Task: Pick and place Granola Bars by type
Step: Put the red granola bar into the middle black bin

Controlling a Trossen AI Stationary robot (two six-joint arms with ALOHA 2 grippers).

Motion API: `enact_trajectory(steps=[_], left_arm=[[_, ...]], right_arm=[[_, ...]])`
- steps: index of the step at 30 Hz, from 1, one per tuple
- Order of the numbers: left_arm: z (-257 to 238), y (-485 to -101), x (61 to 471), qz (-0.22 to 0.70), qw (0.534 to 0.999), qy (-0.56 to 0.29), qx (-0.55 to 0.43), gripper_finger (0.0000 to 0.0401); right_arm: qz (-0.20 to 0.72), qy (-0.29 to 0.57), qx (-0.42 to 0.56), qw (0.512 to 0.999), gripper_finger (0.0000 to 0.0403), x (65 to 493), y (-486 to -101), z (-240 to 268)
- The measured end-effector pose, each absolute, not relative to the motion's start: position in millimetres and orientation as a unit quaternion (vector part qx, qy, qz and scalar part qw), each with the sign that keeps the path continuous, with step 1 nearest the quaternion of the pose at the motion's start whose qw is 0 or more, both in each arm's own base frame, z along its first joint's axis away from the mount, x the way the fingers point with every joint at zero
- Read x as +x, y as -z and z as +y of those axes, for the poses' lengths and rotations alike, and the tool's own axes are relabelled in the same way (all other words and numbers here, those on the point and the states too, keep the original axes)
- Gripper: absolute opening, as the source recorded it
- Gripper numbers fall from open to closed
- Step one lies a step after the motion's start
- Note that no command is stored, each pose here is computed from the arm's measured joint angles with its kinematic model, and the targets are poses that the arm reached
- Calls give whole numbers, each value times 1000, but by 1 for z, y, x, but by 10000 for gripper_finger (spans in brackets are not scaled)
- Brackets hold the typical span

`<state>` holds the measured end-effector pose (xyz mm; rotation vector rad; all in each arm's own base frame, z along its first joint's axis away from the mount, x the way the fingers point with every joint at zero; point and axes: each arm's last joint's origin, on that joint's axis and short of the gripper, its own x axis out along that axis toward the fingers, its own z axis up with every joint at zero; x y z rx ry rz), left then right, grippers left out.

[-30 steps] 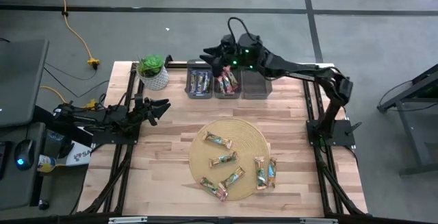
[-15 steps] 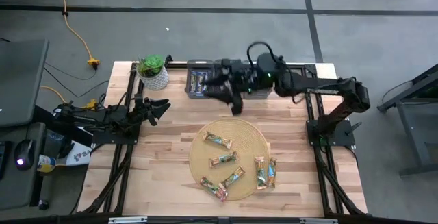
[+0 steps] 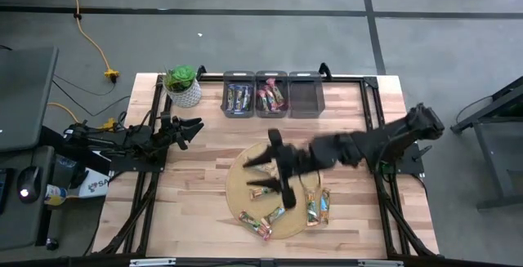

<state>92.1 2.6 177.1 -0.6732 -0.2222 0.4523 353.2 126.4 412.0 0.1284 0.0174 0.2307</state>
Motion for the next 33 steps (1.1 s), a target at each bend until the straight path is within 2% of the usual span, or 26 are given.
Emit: enact_trajectory(steps=[5,13,17,21,27,30,33], left_arm=[[3,-177,92,-108,913,-219,-327,211],[3,-177,92,-108,913,-220,-327,211],[3,-177,92,-108,913,-220,-327,211],[3,-177,92,-108,913,-220,-327,211],[3,-177,92,-108,913,-220,-327,211],[3,-177,92,-108,913,-219,-327,211],[3,-177,92,-106,913,-220,-326,211]], right_arm=[[13,-51,19,998,188,350,-394,176],[22,79,91,992,188,356,-359,213],[23,74,104,992,188,375,-353,223],[39,64,48,996,188,408,-364,232],[89,69,19,993,188,454,-381,227],[81,69,56,993,188,461,-365,221],[138,68,113,982,188,461,-348,210]])
